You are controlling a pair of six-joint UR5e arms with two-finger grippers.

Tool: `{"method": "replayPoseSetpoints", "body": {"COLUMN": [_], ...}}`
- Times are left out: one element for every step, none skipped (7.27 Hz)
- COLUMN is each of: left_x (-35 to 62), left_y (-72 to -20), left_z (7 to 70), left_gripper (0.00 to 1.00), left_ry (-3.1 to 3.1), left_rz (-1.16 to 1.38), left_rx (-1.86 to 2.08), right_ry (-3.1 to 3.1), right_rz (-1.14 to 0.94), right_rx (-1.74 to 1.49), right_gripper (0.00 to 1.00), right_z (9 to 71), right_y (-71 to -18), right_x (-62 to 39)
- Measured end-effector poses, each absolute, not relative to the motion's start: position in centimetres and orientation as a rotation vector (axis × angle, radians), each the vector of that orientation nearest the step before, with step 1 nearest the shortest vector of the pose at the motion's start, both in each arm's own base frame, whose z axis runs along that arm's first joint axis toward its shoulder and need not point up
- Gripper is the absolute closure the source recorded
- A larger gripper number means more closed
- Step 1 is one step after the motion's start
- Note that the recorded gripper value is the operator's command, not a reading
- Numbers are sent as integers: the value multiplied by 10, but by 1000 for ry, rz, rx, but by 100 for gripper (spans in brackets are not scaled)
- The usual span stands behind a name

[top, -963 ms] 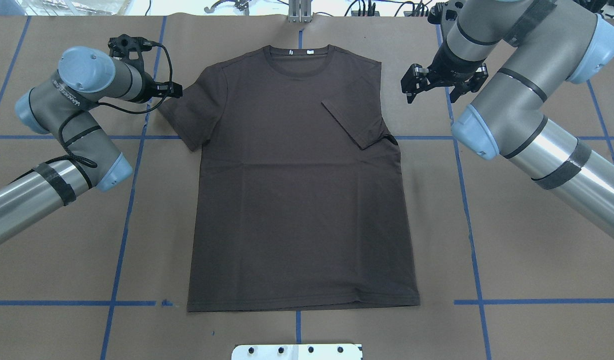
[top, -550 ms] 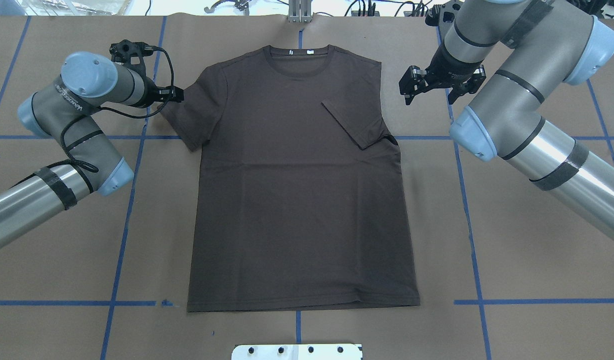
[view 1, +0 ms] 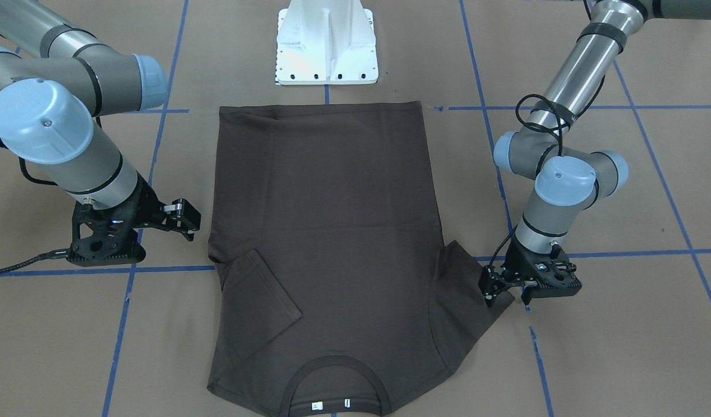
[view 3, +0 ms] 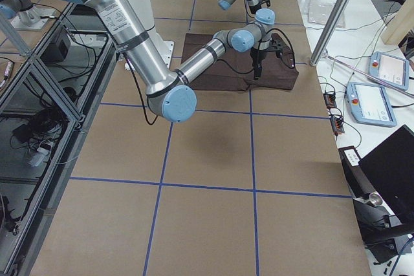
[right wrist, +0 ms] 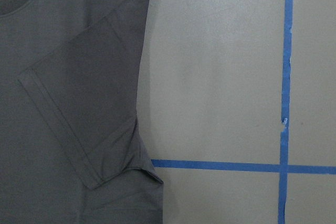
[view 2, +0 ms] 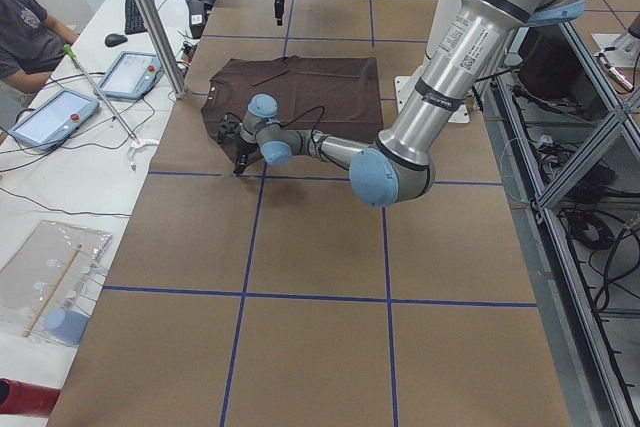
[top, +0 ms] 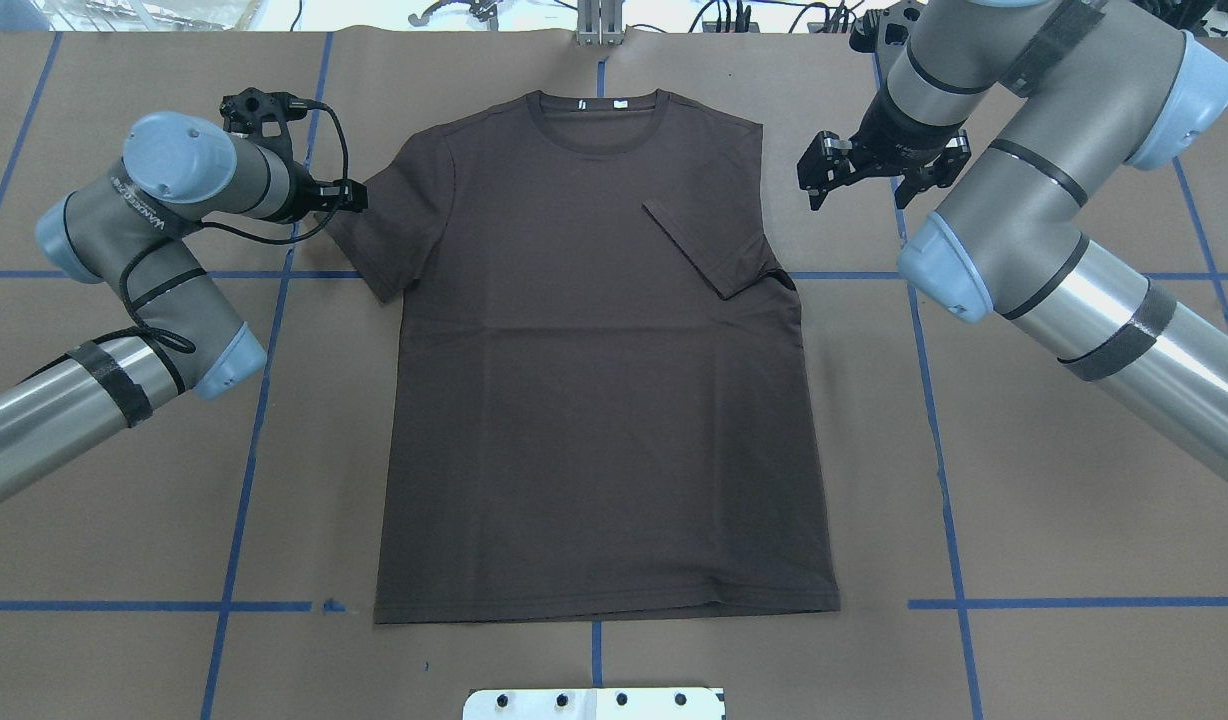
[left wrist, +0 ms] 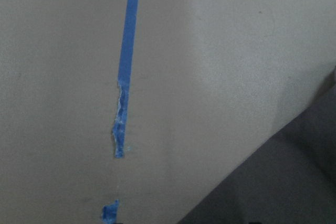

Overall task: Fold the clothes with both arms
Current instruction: 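Release the folded sleeve and raise the right gripper while the left arm approaches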

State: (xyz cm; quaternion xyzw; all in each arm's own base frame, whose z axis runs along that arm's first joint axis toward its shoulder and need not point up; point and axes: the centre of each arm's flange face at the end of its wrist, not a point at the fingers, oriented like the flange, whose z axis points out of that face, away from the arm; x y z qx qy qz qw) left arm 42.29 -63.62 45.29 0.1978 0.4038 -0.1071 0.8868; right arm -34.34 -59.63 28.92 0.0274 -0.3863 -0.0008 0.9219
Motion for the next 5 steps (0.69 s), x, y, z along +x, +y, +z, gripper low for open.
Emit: {"method": "replayPoseSetpoints", "body": {"left_x": [423,423,422,422,421], "left_y": [-636,-635,-635,-634,-633], "left_z": [454,453,449,444,440], "left_gripper": [37,46,56,58,62], "left_ry": [839,841,845,846,842], "left_rz": [-223,-222,-221,-221,-222], "left_rx": [411,412,415,417,413], "right_ry": [-794,-794,-795,-795,-794], "right_rz": [-2,-2,-2,-2,-2], "right_rx": [57,57,58,58,57], "right_gripper": [0,0,0,0,0], "right_z": [289,288,288,288,288], "right_y": [-596,-596,-596,-596,-596], "right_x": [-343,-343,-343,-343,-343]}}
